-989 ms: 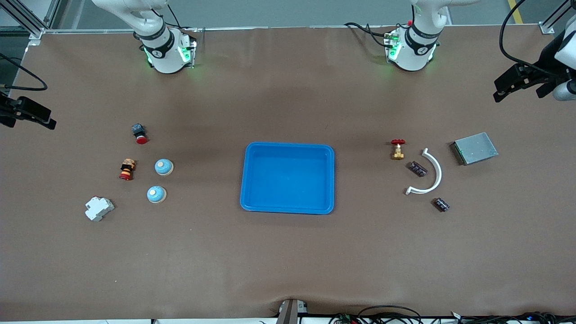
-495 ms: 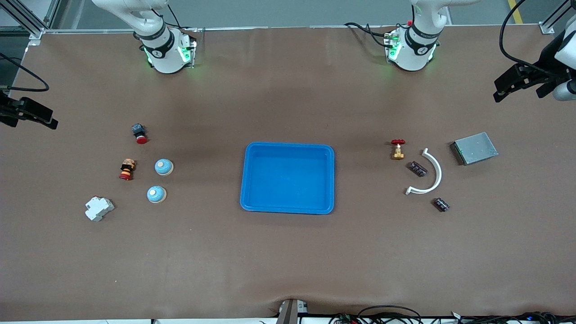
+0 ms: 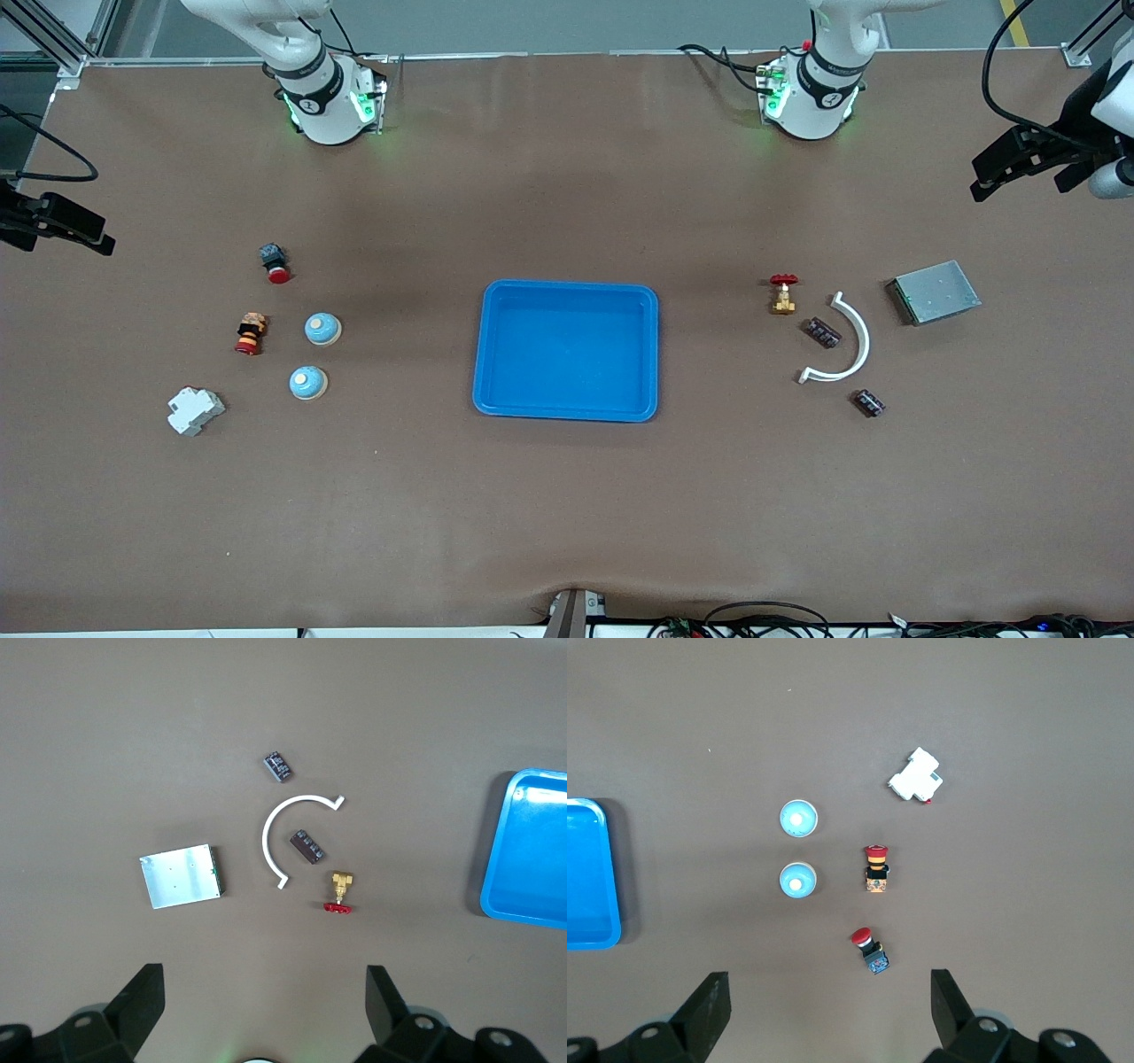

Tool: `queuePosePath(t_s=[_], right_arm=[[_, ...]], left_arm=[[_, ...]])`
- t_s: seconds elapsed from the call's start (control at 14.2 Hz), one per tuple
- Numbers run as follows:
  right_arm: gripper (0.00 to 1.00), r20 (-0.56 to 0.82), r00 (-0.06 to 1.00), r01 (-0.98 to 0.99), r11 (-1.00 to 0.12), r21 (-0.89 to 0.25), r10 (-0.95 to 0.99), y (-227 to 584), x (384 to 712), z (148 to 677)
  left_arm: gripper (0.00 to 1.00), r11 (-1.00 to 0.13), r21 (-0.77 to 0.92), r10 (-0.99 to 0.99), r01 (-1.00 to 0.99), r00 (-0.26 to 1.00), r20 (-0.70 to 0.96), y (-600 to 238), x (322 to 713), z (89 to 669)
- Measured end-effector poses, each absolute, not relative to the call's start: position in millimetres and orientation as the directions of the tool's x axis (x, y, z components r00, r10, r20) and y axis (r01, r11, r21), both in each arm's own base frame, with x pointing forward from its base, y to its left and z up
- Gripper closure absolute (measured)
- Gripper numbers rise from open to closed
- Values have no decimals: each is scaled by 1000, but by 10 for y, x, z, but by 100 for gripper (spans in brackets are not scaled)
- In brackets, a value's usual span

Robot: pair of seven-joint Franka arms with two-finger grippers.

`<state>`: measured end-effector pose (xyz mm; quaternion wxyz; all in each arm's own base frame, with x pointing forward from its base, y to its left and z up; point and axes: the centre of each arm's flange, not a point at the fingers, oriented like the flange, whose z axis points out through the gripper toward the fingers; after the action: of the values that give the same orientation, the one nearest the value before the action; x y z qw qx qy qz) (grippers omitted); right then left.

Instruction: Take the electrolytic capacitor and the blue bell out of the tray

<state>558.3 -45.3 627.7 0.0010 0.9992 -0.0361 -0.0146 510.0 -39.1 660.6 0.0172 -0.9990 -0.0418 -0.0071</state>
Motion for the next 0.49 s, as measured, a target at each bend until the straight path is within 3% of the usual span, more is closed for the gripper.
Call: queuePosePath(t_s=[0.49], right_arm=[[0,-30,997,-69,-998,3,-69,-434,5586,6268]], left_arm=[[0,-996,-34,82,83,996,19,-400,5094,6621]])
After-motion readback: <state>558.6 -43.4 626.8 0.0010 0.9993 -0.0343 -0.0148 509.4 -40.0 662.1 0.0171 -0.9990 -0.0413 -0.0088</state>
